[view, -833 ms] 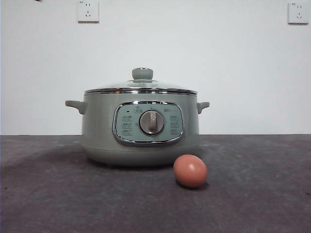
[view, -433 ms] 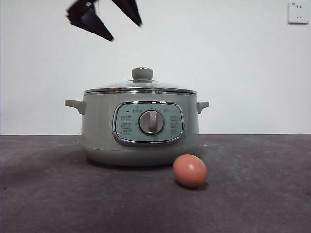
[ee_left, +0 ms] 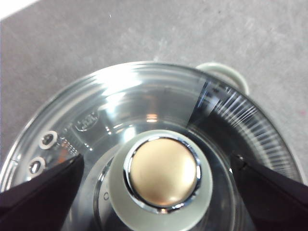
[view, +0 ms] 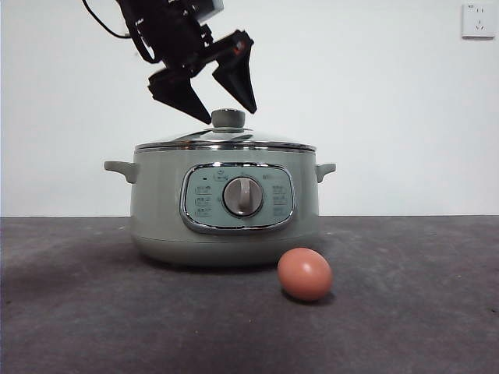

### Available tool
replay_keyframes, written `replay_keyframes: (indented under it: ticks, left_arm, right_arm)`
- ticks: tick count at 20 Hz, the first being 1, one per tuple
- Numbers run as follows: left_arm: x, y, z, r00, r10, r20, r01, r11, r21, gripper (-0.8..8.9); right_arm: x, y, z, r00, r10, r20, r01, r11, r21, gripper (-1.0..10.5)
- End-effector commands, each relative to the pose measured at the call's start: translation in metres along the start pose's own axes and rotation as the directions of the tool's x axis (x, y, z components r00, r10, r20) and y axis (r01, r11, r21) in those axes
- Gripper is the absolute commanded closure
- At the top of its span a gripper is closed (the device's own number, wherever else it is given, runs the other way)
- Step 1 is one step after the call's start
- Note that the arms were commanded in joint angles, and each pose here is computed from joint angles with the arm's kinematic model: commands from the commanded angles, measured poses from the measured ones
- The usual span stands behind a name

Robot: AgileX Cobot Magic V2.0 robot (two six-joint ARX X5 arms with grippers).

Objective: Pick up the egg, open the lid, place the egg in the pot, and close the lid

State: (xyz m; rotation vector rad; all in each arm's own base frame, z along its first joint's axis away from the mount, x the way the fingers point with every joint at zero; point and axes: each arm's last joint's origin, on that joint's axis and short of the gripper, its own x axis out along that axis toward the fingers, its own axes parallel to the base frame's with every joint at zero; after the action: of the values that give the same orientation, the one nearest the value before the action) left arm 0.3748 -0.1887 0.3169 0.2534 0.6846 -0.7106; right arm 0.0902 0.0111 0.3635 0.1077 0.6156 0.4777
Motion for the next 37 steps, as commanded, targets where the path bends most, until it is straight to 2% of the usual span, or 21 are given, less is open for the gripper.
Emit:
replay_keyframes:
  ticks: [1,4,7,8,16,23,27,32,37]
  left_arm:
    - [0.012,0.001,-0.004,1.0,-0.009,-0.021,0.009,1.0,0.001,0.92]
    - [0.016,0.002,-0.007,0.999,0.0,-0.04,-0.001,1.0,-0.007,1.09]
    - [0.016,0.001,-0.008,0.999,0.0,-0.05,-0.001,1.0,-0.018,4.61]
    - [0.016,0.001,-0.008,0.999,-0.001,-0.052,-0.001,1.0,-0.027,5.25]
    - [0.016,0.001,-0.008,0.999,-0.004,-0.051,0.003,0.999,-0.033,7.93]
    - [0.014,0.001,-0.007,0.999,-0.009,-0.049,0.007,0.999,-0.036,8.22]
    - [-0.005,-0.001,0.001,1.0,-0.014,0.007,0.014,1.0,-0.026,8.22]
    - [-0.056,-0.007,0.018,0.992,0.013,0.126,-0.013,1.0,-0.002,8.22]
    - [-0.142,-0.015,0.025,0.963,0.063,0.263,-0.068,0.998,0.009,8.22]
  right_arm:
    - [0.0,0.0,0.001,1.0,0.004,0.004,-0.004,1.0,-0.004,2.6]
    - [0.002,-0.001,0.002,1.0,0.004,-0.002,-0.004,1.0,-0.001,2.6]
    - [0.003,-0.002,0.002,1.0,0.004,-0.007,-0.004,1.0,0.002,2.6]
    - [0.003,-0.002,0.002,1.0,0.004,-0.008,-0.004,1.0,0.002,2.6]
    - [0.005,-0.003,0.003,1.0,0.004,-0.015,-0.004,1.0,0.003,2.6]
    - [0.005,-0.003,0.003,1.0,0.004,-0.015,-0.004,1.0,0.003,2.6]
    - [0.006,-0.003,0.003,1.0,0.005,-0.021,-0.005,1.0,0.006,2.6]
    - [0.01,-0.005,0.004,0.999,0.006,-0.035,-0.006,1.0,0.011,2.6]
    - [0.018,-0.01,0.008,0.998,0.011,-0.062,-0.009,1.0,0.027,2.6]
